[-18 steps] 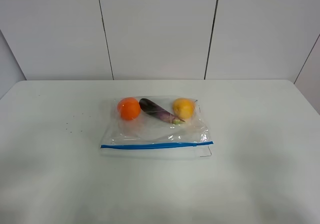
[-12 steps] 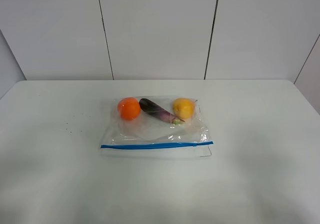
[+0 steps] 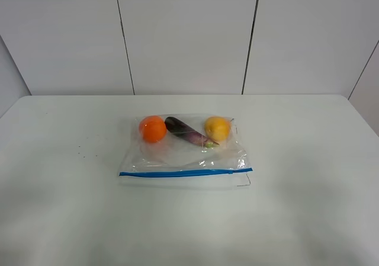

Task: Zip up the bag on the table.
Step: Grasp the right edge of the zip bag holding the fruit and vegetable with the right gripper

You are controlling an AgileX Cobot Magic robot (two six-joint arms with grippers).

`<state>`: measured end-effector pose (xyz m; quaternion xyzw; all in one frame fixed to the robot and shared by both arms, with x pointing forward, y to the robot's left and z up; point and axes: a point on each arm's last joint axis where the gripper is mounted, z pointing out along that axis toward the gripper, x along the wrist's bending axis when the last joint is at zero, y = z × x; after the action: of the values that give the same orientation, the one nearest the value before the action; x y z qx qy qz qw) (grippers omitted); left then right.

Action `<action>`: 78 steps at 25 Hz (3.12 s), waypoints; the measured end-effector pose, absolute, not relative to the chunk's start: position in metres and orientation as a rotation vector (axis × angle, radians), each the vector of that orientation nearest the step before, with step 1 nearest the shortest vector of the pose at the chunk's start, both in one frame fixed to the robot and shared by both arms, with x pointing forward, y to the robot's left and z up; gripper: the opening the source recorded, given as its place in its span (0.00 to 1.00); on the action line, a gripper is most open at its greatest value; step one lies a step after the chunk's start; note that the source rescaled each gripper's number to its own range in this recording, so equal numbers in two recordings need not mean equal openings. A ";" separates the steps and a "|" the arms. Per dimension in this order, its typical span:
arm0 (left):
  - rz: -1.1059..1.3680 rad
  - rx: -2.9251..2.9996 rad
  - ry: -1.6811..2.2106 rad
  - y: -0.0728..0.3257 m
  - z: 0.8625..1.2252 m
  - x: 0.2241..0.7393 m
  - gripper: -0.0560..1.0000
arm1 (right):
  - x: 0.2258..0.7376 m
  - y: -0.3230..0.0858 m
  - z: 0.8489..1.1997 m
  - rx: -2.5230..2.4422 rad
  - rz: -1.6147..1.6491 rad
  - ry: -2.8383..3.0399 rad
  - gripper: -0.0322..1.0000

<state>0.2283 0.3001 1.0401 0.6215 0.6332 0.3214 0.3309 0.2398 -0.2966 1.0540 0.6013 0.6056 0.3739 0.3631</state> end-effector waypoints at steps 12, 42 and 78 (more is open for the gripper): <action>0.840 1.625 1.655 0.300 1.040 0.228 0.90 | 0.338 -0.294 1.090 1.845 0.733 1.830 1.00; 0.840 1.625 1.655 0.300 1.040 0.228 0.90 | 0.584 -0.249 0.920 2.288 0.924 2.428 1.00; 0.840 1.625 1.655 0.300 1.040 0.228 0.90 | 0.615 -0.228 0.856 2.328 1.362 2.613 0.57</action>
<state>0.2283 0.3001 1.0401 0.6215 0.6332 0.3214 0.3309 0.6148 -0.2275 0.8555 0.5910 0.6633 0.3458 -0.3019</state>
